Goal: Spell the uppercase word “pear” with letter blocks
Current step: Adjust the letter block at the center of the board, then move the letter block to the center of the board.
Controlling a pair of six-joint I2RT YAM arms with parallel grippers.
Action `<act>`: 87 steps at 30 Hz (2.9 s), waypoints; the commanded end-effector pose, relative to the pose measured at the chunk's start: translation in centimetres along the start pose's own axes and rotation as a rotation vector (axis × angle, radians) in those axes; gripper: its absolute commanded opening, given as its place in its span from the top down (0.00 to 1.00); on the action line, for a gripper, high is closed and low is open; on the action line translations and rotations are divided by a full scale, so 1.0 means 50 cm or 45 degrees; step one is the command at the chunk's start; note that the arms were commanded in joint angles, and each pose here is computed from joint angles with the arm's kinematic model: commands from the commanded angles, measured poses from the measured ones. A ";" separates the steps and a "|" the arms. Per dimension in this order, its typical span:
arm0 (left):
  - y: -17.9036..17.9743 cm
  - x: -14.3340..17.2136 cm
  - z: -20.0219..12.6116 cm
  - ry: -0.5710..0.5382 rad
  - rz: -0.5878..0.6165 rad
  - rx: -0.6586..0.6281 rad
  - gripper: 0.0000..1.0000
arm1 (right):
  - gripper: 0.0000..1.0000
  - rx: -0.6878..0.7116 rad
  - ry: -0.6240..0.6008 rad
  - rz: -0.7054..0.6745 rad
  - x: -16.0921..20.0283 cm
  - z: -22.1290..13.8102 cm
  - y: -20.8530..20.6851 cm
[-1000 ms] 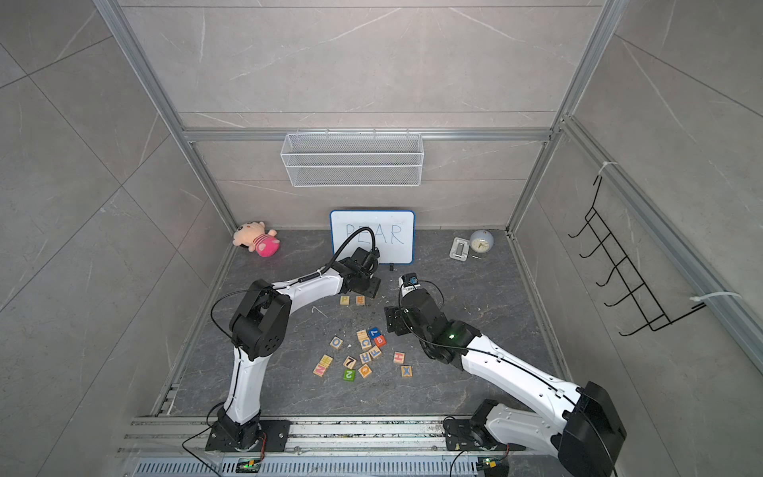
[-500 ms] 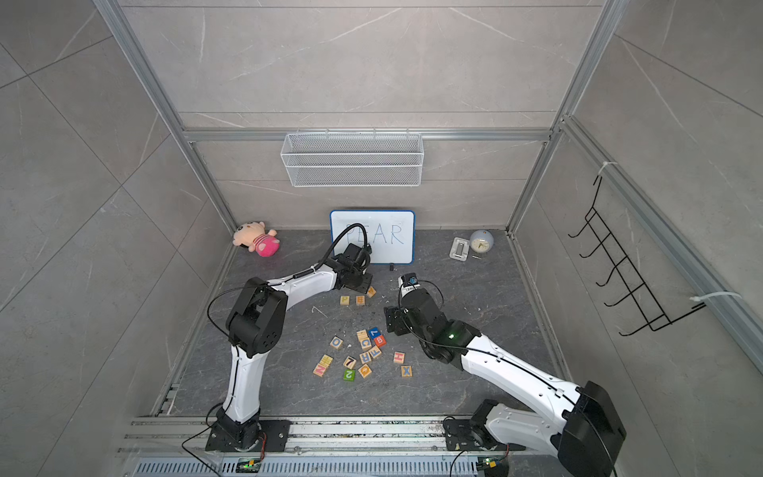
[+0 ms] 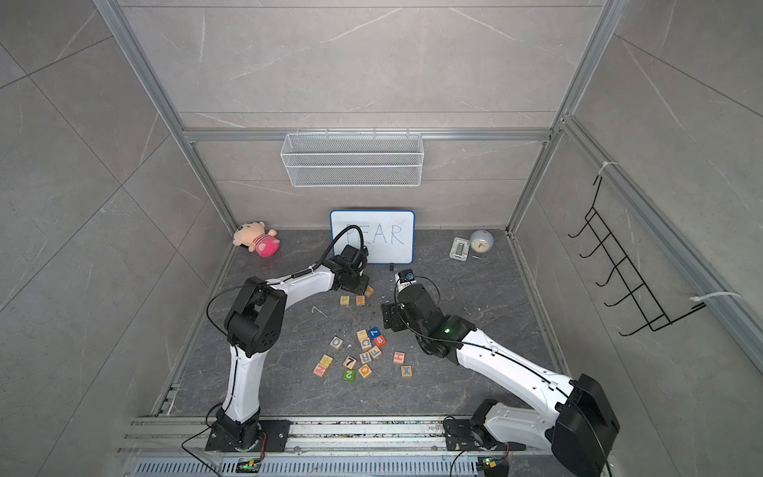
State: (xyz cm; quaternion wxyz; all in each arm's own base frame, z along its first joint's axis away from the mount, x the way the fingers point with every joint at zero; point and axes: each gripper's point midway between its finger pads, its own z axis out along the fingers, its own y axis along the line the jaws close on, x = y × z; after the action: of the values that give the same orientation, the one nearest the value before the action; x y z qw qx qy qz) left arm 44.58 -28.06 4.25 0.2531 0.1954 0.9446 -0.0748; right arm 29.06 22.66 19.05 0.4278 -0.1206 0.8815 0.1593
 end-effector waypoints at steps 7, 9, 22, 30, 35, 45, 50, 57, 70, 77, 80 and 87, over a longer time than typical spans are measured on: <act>0.031 0.000 0.002 0.017 -0.052 -0.014 0.82 | 0.16 -0.031 -0.031 0.023 -0.022 -0.015 0.008; 0.027 -0.004 0.012 0.027 -0.044 -0.004 0.86 | 0.16 -0.031 -0.038 0.026 -0.022 -0.019 0.007; -0.018 0.006 0.031 0.086 -0.045 0.083 0.93 | 0.16 -0.012 -0.067 0.011 -0.032 -0.034 -0.001; -0.053 -0.007 0.005 0.051 -0.025 0.109 0.93 | 0.16 -0.017 -0.077 0.022 -0.029 -0.035 -0.003; -0.088 -0.023 -0.009 0.030 -0.001 0.142 0.93 | 0.16 -0.014 -0.080 0.022 -0.025 -0.040 -0.007; -0.146 -0.003 -0.014 0.067 -0.024 0.230 0.94 | 0.16 0.003 -0.105 0.022 -0.028 -0.055 -0.017; -0.182 0.017 -0.014 0.104 -0.068 0.274 0.96 | 0.16 0.007 -0.118 0.022 -0.034 -0.060 -0.020; -0.220 0.047 -0.029 0.122 -0.135 0.333 0.97 | 0.16 0.010 -0.114 0.015 -0.030 -0.055 -0.023; -0.297 -0.040 -0.061 -0.020 -0.067 0.455 0.99 | 0.15 0.041 -0.105 0.076 -0.030 -0.048 -0.045; -0.193 -0.017 -0.160 -0.123 -0.186 0.385 0.98 | 0.14 0.051 0.058 0.289 -0.031 0.008 -0.112; -0.112 0.014 -0.206 -0.153 -0.246 0.289 0.92 | 0.15 0.039 0.160 0.396 -0.026 0.037 -0.113; -0.015 0.066 -0.320 -0.336 -0.201 0.146 0.53 | 0.25 0.229 0.618 0.609 0.078 0.159 -0.120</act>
State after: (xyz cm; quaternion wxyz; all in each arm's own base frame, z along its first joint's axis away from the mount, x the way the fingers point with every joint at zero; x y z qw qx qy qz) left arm 34.74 -24.52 14.04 0.3047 0.1078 0.9281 -0.1848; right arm 36.59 20.02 14.39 0.2689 0.0451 0.9465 0.1728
